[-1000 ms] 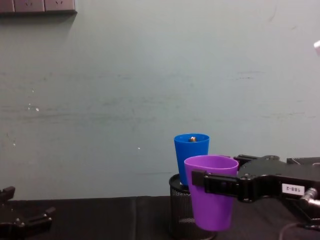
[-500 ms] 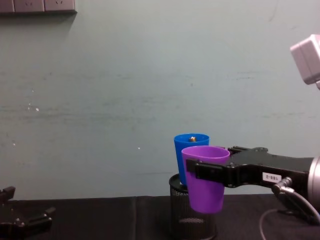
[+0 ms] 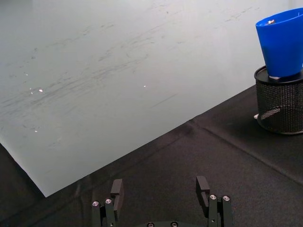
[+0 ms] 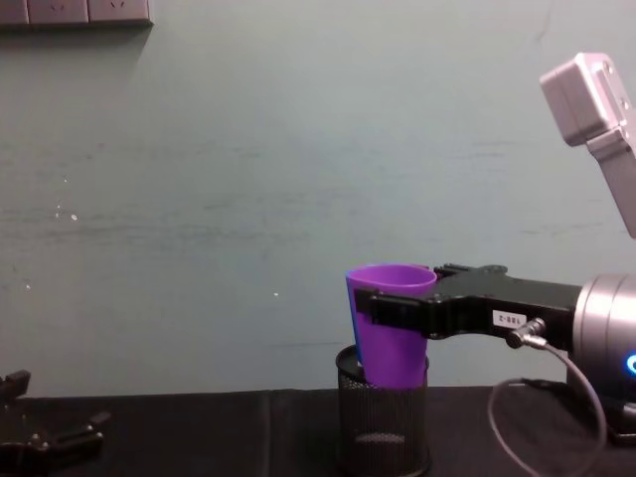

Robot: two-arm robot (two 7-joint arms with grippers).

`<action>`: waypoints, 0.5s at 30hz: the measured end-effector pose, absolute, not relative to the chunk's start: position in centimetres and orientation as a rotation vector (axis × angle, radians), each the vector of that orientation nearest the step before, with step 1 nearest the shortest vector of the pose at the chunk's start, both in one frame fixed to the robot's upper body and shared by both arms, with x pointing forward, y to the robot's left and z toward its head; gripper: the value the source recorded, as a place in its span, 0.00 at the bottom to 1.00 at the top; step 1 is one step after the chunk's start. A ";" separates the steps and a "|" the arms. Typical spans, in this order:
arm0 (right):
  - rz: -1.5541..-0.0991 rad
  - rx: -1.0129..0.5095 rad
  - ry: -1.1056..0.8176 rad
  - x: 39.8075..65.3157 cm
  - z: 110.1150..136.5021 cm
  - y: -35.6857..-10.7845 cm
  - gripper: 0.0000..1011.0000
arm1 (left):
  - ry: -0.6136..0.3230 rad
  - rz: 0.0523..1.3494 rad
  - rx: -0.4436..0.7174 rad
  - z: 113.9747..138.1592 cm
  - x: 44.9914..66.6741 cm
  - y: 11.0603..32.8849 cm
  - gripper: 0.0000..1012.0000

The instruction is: Pick up one cup with a gripper and tap it against the other cup.

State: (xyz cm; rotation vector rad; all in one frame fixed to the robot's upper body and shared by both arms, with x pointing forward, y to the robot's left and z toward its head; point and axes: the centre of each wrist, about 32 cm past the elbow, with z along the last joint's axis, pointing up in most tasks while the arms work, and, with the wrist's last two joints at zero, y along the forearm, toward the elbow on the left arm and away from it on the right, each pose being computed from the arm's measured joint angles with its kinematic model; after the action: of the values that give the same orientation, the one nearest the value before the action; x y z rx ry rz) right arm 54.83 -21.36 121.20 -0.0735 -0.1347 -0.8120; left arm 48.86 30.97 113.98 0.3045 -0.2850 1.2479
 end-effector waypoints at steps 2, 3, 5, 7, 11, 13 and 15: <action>-0.812 -0.073 -0.139 55.0 121.3 -21.3 0.72 | -0.285 1.248 0.304 114.0 48.9 31.0 0.99; -0.812 -0.074 -0.143 55.2 121.4 -21.2 0.72 | -0.285 1.248 0.305 114.0 48.9 31.0 0.99; -0.812 -0.074 -0.146 55.3 121.5 -21.1 0.72 | -0.285 1.248 0.304 114.0 48.9 31.0 0.99; -0.813 -0.076 -0.151 55.6 121.7 -21.1 0.72 | -0.285 1.248 0.304 114.0 48.9 31.0 0.99; -0.816 -0.078 -0.157 56.1 121.9 -20.9 0.72 | -0.285 1.248 0.304 114.0 48.9 31.0 0.99; -0.816 -0.078 -0.160 56.3 122.0 -20.9 0.72 | -0.285 1.248 0.305 114.0 48.9 31.0 0.99; -0.816 -0.078 -0.163 56.5 122.1 -20.8 0.72 | -0.285 1.248 0.304 114.0 48.9 31.0 0.99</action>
State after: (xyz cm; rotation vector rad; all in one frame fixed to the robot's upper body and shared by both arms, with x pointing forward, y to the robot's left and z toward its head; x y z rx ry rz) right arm 56.46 -20.82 122.07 -0.0778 -0.1631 -0.8164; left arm 48.86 30.97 113.98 0.3045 -0.2851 1.2480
